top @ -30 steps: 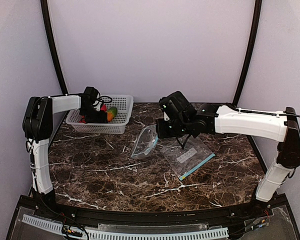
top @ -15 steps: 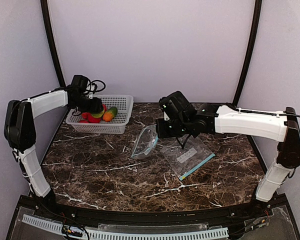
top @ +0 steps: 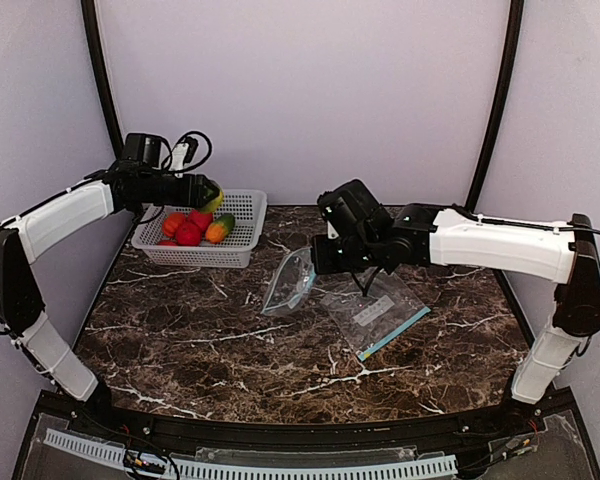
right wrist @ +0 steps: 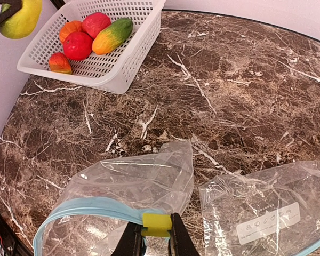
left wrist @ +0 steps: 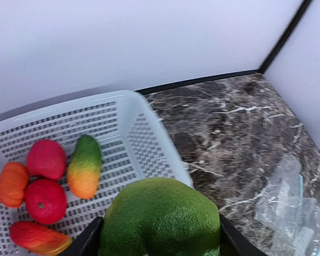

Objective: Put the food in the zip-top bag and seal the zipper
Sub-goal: Pick up the fake fruit from the bin, then place the fake fruit in the zipper food storage bag.

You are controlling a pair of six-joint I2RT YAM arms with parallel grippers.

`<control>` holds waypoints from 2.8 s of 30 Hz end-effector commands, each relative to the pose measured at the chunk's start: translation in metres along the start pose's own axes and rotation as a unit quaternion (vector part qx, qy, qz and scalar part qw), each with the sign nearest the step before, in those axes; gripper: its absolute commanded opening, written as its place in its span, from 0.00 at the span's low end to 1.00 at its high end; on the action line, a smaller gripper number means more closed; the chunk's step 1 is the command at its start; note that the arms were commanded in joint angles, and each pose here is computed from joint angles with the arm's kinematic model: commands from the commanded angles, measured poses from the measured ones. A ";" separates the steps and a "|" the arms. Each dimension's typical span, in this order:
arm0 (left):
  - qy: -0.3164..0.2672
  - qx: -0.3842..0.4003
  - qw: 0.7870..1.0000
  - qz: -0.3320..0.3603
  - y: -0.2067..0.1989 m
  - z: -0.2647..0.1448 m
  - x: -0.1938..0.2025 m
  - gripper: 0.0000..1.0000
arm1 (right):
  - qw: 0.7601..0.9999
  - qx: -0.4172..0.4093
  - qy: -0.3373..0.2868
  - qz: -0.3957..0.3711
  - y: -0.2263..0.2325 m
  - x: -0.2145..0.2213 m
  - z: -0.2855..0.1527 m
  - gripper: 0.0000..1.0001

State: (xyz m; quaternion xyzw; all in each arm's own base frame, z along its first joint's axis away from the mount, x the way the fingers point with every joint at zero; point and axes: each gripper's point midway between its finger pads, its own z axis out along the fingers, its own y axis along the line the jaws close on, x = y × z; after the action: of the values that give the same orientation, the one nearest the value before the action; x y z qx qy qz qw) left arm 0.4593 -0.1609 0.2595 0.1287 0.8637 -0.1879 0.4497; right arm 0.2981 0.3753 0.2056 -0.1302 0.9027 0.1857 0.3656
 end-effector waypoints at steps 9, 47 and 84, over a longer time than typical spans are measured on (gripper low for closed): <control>-0.111 0.396 0.904 0.113 -0.223 -0.102 -0.005 0.56 | 1.000 -0.013 -0.015 0.003 0.010 -0.018 -0.002 0.00; 0.086 0.282 0.931 0.214 -0.244 -0.018 0.133 0.54 | 0.996 -0.071 0.039 0.023 0.010 -0.006 0.005 0.00; 0.083 0.199 0.944 0.251 -0.226 -0.006 0.138 0.82 | 0.978 -0.170 0.111 0.047 0.019 0.021 0.008 0.00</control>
State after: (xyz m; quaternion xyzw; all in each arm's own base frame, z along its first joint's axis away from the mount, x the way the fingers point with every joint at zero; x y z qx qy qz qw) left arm 0.2932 -0.3547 0.1944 0.4353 0.7839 -0.2262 0.3807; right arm 0.2802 0.3908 0.1872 -0.1701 0.9030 0.3228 0.2269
